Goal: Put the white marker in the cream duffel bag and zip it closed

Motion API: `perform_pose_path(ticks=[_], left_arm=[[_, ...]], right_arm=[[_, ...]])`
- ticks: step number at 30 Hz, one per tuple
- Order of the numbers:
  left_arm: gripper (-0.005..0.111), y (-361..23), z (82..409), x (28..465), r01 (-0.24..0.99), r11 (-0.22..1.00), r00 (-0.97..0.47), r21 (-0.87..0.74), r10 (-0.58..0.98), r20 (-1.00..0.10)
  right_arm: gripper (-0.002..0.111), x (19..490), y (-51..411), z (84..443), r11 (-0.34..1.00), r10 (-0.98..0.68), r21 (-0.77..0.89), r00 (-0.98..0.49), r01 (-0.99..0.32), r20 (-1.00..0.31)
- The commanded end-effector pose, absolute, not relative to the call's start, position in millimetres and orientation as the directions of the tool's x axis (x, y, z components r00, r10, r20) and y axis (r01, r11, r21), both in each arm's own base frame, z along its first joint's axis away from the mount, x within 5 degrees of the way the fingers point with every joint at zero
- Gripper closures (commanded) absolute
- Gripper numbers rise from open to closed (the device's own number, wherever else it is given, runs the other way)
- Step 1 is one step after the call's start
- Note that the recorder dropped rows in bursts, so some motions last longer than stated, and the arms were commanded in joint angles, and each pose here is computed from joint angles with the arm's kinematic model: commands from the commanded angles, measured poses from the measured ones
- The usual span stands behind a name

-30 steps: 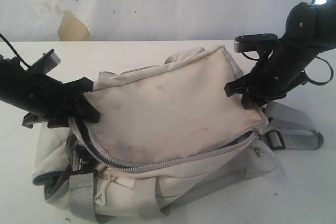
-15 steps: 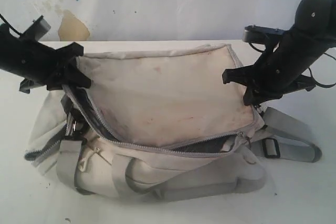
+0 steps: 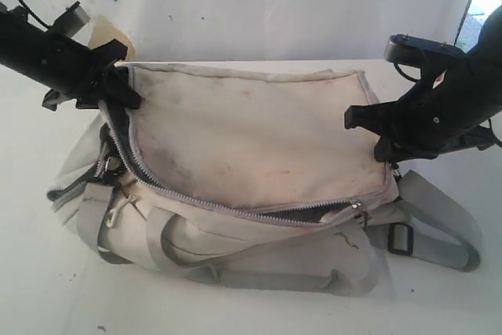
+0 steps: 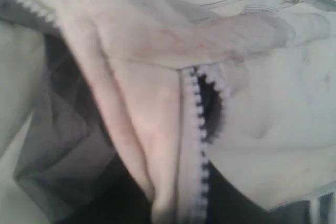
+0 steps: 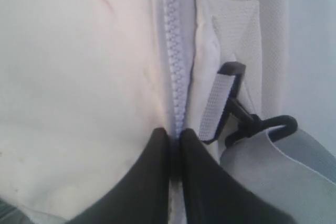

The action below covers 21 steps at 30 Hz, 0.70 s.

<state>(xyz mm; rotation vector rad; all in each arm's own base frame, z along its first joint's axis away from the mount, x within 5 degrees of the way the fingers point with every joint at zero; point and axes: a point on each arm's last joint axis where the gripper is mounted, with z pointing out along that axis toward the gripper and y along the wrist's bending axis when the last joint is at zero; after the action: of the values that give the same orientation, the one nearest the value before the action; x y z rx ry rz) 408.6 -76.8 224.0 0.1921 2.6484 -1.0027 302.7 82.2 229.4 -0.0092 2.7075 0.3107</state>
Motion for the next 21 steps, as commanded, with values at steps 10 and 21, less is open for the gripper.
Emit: perform_pose_path(ticks=[10, 21], left_arm=[[0.027, -69, 299, 392, 0.35, 0.747, -0.869, -0.565, 0.032, -0.495], [0.046, -141, 327, 348, 0.523, 0.558, -0.845, -0.644, 0.242, -0.477]], right_arm=[[0.108, 304, 81, 226, 0.96, 0.126, 0.28, -0.897, 0.003, -0.424], [0.108, 307, 85, 229, 0.937, 0.193, 0.348, -0.88, 0.034, -0.435]])
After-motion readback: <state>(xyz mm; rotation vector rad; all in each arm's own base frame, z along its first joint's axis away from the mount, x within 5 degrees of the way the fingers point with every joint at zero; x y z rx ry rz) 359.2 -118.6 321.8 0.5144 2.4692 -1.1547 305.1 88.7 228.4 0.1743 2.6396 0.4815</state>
